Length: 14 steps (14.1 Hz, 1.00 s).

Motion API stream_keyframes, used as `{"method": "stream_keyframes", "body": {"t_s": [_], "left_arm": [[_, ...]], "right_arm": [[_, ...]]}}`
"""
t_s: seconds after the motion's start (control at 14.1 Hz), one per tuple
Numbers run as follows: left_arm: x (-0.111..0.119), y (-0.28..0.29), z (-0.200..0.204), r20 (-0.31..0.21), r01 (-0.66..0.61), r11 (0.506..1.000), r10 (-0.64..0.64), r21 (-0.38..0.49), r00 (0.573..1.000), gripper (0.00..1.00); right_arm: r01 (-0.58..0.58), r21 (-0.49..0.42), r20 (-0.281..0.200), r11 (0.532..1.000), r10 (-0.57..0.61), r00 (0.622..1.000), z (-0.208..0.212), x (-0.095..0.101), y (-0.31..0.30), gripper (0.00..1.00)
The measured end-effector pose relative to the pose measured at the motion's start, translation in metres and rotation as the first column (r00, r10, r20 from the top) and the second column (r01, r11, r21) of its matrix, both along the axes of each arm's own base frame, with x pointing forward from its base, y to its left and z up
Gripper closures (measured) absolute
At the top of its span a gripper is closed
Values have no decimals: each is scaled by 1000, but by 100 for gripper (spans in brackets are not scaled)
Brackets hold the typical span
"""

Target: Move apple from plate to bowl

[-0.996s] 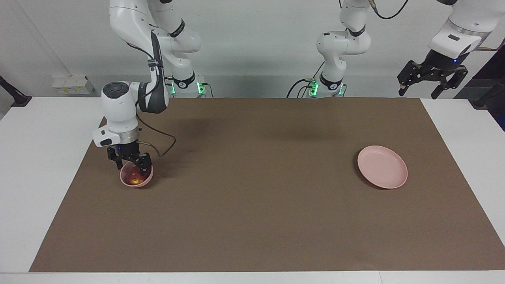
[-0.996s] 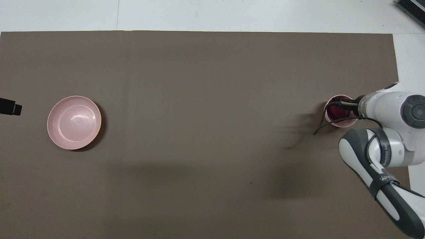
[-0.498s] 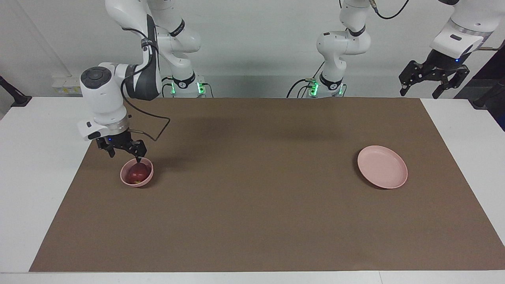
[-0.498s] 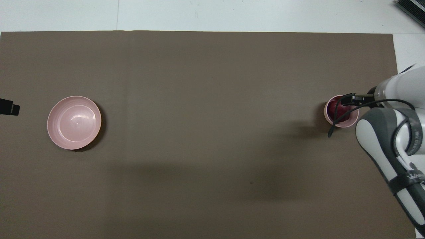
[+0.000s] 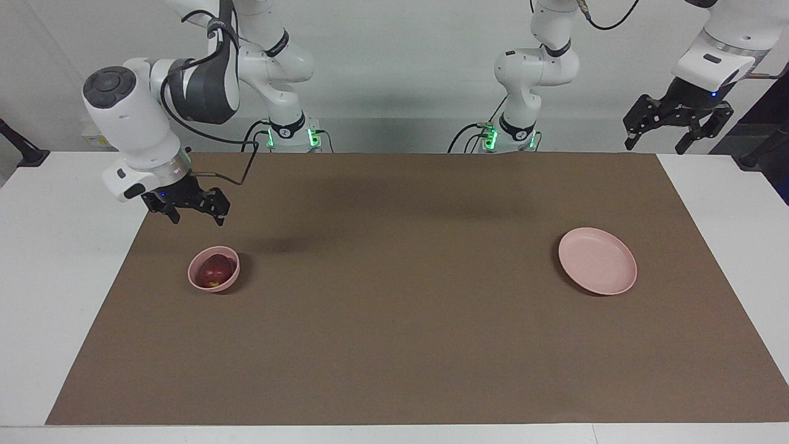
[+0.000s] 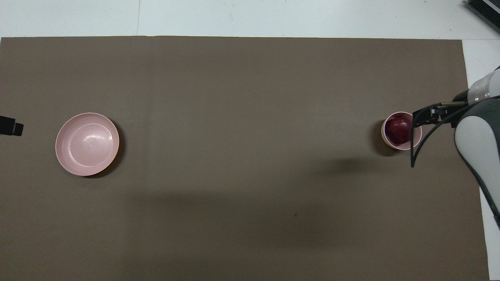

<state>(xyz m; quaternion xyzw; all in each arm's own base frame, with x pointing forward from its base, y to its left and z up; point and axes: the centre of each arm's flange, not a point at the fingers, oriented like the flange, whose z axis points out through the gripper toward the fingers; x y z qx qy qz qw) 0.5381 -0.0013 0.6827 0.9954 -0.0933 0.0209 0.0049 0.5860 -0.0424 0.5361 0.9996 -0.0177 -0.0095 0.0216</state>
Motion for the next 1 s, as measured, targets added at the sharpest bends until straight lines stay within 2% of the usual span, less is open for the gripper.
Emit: {"method": "stream_keyframes", "body": {"t_s": [0.14, 0.36, 0.64, 1.0], "left_arm": [[0, 0, 0, 0, 0, 1000, 0, 0, 1000, 0], [0, 0, 0, 0, 0, 1000, 0, 0, 1000, 0], [0, 0, 0, -1, 0, 1000, 0, 0, 1000, 0], [0, 0, 0, -1, 0, 1000, 0, 0, 1000, 0]], "right_arm": [[1, 3, 0, 1000, -1, 1000, 26, -16, 1, 0], [7, 30, -31, 1000, -6, 999, 44, -32, 4, 0], [10, 36, -46, 999, -8, 999, 67, -36, 5, 0], [11, 36, -51, 999, -9, 999, 64, -33, 4, 0]]}}
